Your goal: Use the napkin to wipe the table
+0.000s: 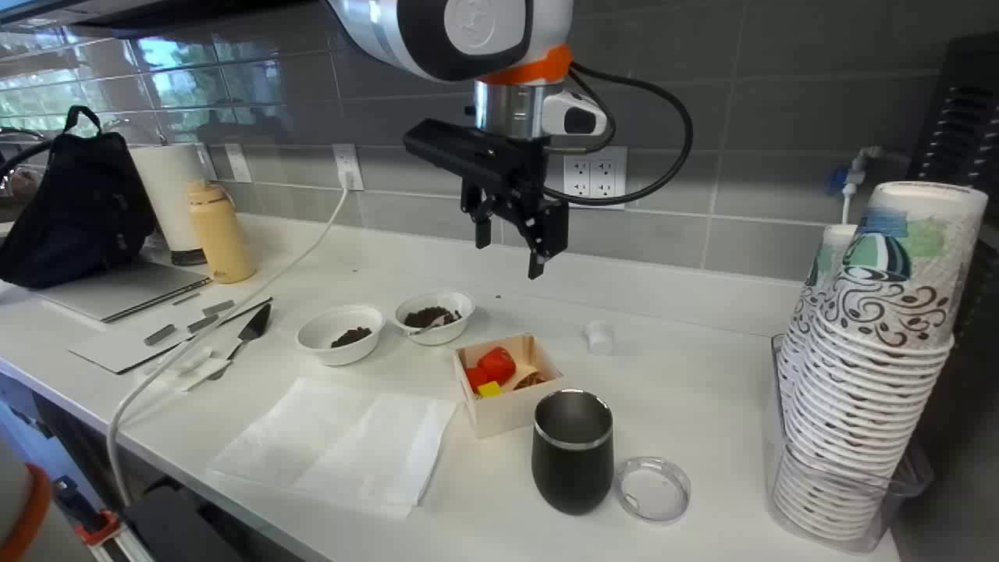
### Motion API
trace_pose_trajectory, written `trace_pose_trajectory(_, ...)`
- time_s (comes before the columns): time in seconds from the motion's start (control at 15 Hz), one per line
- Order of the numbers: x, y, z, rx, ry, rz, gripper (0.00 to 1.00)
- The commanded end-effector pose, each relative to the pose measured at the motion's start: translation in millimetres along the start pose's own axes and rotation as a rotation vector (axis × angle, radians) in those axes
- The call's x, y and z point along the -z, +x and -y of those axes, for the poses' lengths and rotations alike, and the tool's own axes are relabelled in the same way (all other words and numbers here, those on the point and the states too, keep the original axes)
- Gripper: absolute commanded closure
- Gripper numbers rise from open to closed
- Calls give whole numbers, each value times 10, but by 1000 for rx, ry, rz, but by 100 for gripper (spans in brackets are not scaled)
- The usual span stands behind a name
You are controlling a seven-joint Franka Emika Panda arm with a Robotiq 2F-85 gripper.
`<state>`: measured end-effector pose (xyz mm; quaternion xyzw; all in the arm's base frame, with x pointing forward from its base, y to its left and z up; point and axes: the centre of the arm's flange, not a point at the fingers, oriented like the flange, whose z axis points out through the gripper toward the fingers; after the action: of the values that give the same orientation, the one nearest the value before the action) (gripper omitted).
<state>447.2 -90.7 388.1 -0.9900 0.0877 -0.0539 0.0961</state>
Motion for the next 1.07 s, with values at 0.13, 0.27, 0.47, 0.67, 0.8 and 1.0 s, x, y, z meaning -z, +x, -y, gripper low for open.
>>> trace_pose_trajectory(0.13,1,0,0,0,0,0,0)
trace_pose_trajectory(0.27,1,0,0,0,0,0,0)
trace_pose_trajectory(0.47,-81,-122,89,23,-11,-1,0)
trace_pose_trajectory(0.67,-164,-339,281,53,-8,-2,0)
trace_pose_trajectory(0.8,-186,-512,434,99,-7,-1,0)
trace_pose_trajectory(1.0,-83,-852,737,196,0,-5,0)
